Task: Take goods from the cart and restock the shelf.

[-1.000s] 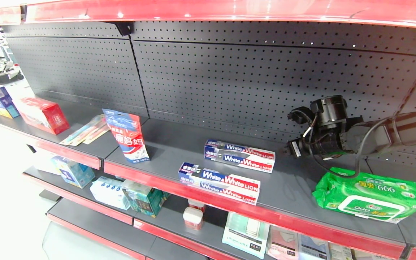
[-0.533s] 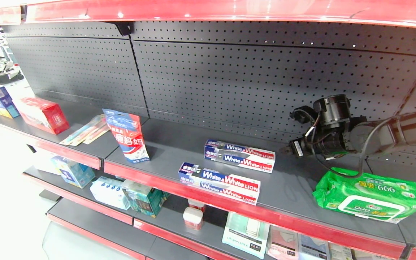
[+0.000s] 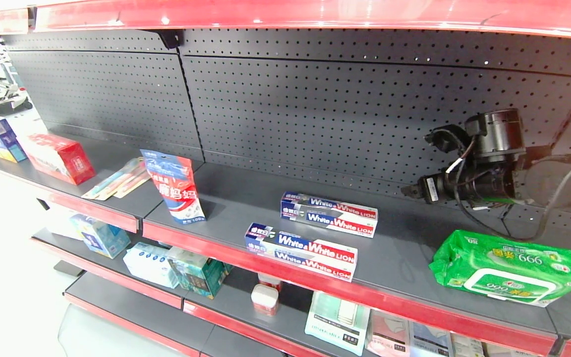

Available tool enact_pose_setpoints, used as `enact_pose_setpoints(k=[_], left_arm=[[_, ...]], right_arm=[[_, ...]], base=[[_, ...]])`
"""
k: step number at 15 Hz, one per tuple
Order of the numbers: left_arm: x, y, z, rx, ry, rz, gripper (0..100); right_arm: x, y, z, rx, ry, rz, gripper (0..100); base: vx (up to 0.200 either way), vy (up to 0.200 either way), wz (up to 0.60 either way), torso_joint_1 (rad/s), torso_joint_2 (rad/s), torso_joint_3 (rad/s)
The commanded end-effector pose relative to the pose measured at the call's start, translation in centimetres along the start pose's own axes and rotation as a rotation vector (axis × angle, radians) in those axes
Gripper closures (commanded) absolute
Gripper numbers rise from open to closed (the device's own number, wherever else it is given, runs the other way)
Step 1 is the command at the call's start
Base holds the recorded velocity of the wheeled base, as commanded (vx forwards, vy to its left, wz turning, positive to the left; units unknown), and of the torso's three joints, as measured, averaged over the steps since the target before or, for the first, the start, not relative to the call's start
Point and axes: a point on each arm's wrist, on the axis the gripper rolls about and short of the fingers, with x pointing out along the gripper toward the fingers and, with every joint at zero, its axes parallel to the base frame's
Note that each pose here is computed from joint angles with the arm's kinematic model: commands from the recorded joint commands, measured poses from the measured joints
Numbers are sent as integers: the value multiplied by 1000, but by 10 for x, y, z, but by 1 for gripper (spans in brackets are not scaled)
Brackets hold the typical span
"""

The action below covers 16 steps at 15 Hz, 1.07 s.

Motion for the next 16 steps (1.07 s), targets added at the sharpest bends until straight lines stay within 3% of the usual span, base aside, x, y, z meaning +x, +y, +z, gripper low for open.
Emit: enact_pose_setpoints(k=[1, 4, 6, 9, 10, 13, 15, 16], left_arm=[[0, 0, 0, 0, 0, 0, 0], [0, 0, 0, 0, 0, 0, 0], [0, 0, 0, 0, 0, 0, 0], [0, 0, 0, 0, -1, 2, 0], [0, 0, 0, 0, 0, 0, 0], [0, 0, 0, 0, -1, 0, 0], [0, 0, 0, 0, 0, 0, 0], [0, 0, 0, 0, 0, 0, 0]], right_arm=[[-64, -8, -2, 53, -93, -4, 0], [-120, -18, -16, 85, -176, -21, 0], [-159, -20, -47, 92, -214, -16, 0], [-222, -14, -134, 71, -335, 61, 0], [-232, -14, -157, 85, -364, 41, 0], [-250, -15, -186, 167, -443, -16, 0], [-248, -11, -214, 186, -441, -82, 0], [-248, -13, -215, 202, -427, -160, 0]], base=[[0, 0, 0, 0, 0, 0], [0, 0, 0, 0, 0, 0], [0, 0, 0, 0, 0, 0], [0, 0, 0, 0, 0, 0], [0, 0, 0, 0, 0, 0], [0, 0, 0, 0, 0, 0], [0, 0, 0, 0, 0, 0], [0, 0, 0, 0, 0, 0]])
